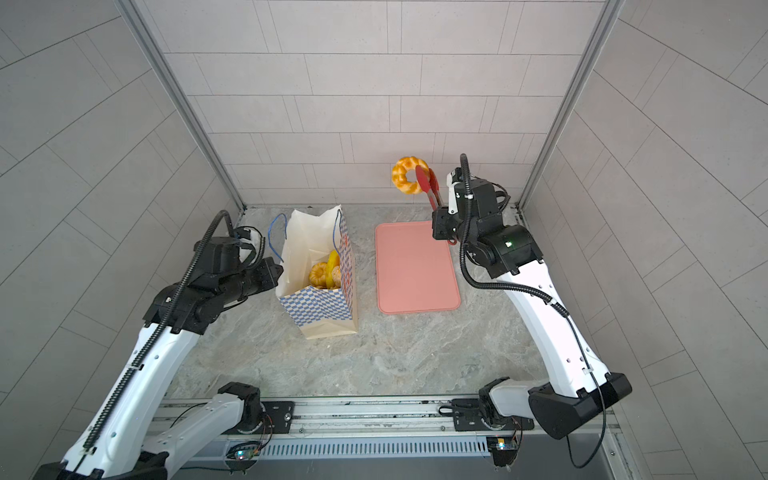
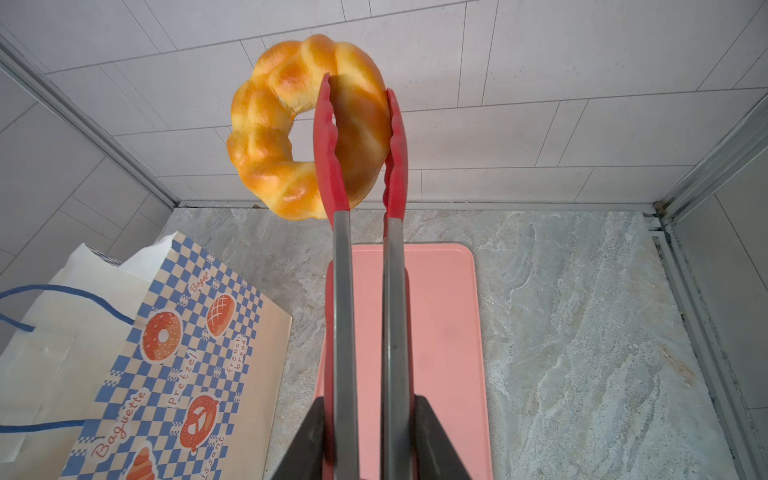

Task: Place the fake bread into the paper bag
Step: 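Lift the ring-shaped roll up off the tray with the right tongs, then carry the ring-shaped roll with the right tongs over the bag opening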

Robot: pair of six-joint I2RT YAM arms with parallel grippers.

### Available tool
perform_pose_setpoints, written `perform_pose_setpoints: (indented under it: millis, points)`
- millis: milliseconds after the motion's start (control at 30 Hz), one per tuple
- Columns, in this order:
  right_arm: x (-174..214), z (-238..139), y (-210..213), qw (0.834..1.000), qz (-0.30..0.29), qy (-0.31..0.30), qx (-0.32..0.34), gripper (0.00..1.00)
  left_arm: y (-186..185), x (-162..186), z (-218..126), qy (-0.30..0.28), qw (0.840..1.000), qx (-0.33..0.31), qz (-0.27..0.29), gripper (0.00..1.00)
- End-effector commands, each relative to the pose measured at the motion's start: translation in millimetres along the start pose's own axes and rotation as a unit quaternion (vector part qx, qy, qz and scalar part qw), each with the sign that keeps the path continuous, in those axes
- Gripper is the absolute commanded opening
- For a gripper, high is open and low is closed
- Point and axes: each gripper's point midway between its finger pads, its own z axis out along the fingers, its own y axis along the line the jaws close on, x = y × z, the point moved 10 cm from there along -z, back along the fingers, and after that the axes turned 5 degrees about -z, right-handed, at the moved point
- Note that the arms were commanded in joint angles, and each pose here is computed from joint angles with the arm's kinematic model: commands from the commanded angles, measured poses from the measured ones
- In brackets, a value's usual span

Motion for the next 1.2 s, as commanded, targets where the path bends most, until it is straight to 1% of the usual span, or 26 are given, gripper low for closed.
perform_pose_setpoints:
  millis: [0, 300, 633, 1167]
  points:
    - [-15, -29, 4, 0.998, 0.01, -0.049, -0.024, 0.31, -3, -2, -4, -0.013, 1.0, 0.01, 0.005, 0.05]
    - [-23, -55, 16, 0.994, 0.012, -0.077, -0.073, 0.32, -2, -2, -6, -0.014, 1.0, 0.008, 0.004, 0.06]
    - [-23, -70, 42, 0.99, -0.017, -0.087, -0.11, 0.32, -2, -2, -7, -0.015, 1.0, 0.009, 0.0, 0.06]
    - [-14, -79, 102, 0.978, -0.1, -0.077, -0.165, 0.32, -1, -1, -7, -0.016, 1.0, 0.008, -0.001, 0.06]
